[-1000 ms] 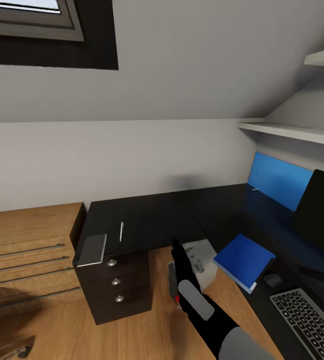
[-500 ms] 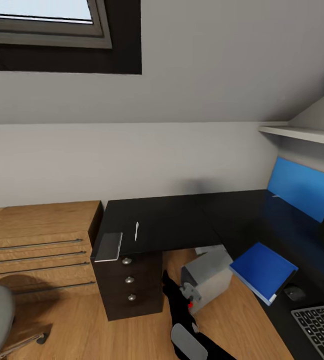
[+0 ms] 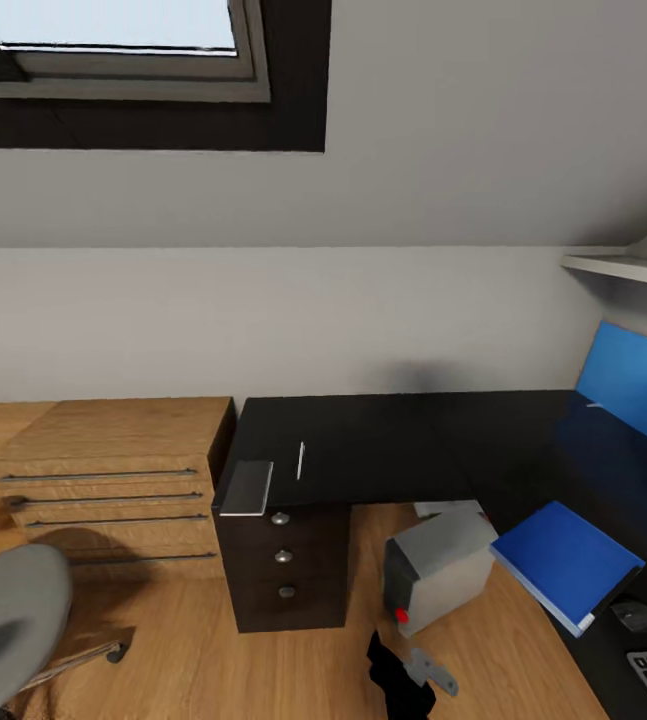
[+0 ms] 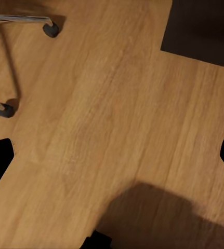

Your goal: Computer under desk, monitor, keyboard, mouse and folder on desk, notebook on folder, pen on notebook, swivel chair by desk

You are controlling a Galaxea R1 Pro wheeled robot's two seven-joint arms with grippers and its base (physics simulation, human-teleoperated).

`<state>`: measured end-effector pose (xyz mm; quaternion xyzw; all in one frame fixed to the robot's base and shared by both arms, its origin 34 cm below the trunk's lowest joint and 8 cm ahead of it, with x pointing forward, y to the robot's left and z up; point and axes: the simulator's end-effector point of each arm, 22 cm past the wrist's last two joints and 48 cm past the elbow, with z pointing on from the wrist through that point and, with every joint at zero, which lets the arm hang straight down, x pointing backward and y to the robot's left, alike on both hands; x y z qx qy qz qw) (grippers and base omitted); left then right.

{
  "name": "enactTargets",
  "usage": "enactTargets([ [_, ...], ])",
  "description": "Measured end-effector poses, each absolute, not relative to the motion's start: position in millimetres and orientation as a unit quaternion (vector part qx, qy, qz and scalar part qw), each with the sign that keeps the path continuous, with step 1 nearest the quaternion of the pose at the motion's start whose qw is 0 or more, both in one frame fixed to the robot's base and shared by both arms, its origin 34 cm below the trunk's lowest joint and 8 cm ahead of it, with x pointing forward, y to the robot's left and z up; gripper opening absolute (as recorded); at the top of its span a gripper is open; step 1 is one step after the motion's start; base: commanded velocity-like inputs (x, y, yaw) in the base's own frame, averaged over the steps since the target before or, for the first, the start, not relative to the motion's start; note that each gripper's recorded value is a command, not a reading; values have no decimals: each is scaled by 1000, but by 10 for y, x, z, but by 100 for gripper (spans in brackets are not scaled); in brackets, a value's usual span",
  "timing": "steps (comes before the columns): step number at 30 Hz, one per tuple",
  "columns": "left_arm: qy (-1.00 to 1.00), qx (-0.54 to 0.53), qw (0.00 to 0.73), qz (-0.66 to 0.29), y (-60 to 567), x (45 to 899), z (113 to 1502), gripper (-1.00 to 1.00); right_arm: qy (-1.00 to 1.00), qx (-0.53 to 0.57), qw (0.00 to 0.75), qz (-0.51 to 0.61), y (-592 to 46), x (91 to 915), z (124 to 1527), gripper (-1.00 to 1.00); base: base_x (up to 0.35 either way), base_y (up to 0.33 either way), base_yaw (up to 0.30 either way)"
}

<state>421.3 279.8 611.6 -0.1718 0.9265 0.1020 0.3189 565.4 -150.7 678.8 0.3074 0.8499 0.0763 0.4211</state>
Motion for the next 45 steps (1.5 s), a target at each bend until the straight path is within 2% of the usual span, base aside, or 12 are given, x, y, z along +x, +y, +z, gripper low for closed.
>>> enactTargets([
  [12, 926, -171, 320, 102, 2797, 4217, 6119, 100, 868, 291, 402, 16, -1961, 5351, 6533, 100, 58, 148, 67],
  [30, 928, -171, 318, 96, 2728, 4215, 6111, 100, 879, 234, 414, 16, -1894, 5397, 6564, 100, 37, 280, 0],
  [45, 936, -109, 325, 79, 2416, 4254, 6123, 100, 881, 222, 417, 17, -1874, 5405, 6567, 100, 0, 34, 155],
])
